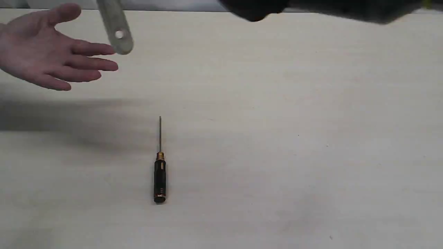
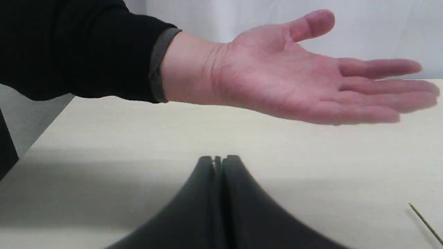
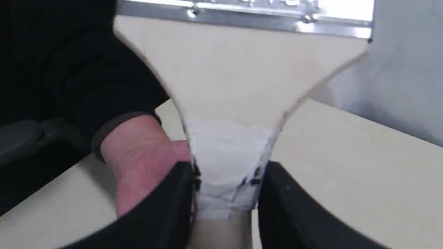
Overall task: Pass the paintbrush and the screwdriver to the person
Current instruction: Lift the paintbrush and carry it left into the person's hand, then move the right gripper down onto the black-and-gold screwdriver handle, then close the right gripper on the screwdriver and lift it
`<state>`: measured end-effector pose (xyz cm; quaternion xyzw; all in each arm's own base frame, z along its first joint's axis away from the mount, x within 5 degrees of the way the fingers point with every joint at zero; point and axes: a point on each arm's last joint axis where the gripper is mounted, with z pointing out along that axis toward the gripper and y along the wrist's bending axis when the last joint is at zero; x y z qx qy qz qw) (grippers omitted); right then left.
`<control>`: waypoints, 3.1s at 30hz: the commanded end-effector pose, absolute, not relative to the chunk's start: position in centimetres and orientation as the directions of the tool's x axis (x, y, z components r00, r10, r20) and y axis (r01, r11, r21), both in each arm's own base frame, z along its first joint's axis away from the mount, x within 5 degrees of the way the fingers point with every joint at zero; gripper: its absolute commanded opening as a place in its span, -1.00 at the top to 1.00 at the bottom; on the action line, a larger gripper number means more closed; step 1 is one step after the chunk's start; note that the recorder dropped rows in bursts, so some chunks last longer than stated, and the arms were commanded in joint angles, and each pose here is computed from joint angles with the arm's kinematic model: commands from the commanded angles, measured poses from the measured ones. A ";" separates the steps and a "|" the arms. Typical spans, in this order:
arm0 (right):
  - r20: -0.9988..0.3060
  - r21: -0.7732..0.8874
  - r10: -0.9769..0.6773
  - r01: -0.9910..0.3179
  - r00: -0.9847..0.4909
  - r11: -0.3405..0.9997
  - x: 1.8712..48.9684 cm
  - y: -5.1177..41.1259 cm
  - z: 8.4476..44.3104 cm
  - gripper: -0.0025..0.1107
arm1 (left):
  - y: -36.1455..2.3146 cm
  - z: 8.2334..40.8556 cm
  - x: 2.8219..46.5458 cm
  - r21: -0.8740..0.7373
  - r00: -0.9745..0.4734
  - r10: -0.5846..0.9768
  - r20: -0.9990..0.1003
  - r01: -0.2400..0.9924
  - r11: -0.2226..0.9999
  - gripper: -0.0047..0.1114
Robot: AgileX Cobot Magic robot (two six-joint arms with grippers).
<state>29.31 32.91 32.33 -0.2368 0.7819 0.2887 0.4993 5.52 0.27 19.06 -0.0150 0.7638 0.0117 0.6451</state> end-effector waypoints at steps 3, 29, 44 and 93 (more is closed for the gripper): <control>-0.923 0.143 -0.179 -0.734 -0.342 0.664 29.8 38.9 28.8 0.87 | 0.2 19.1 5.5 -0.006 -0.161 -0.011 -0.987 -0.029 1.000 0.92; -0.771 0.154 -0.308 -0.633 -0.557 0.759 27.1 36.0 36.6 -0.05 | 0.2 19.1 5.5 -0.004 -0.161 -0.009 -0.987 -0.029 1.000 0.92; -0.494 0.110 -0.426 -0.541 -0.758 0.834 24.2 32.0 37.1 -0.05 | 0.2 19.0 5.5 -0.008 -0.163 -0.012 -0.987 -0.029 1.000 0.92; -0.021 -0.068 -0.496 -0.494 -0.868 0.867 28.2 37.9 13.2 0.10 | 0.2 19.1 5.5 -0.004 -0.161 -0.009 -0.987 -0.029 1.000 0.92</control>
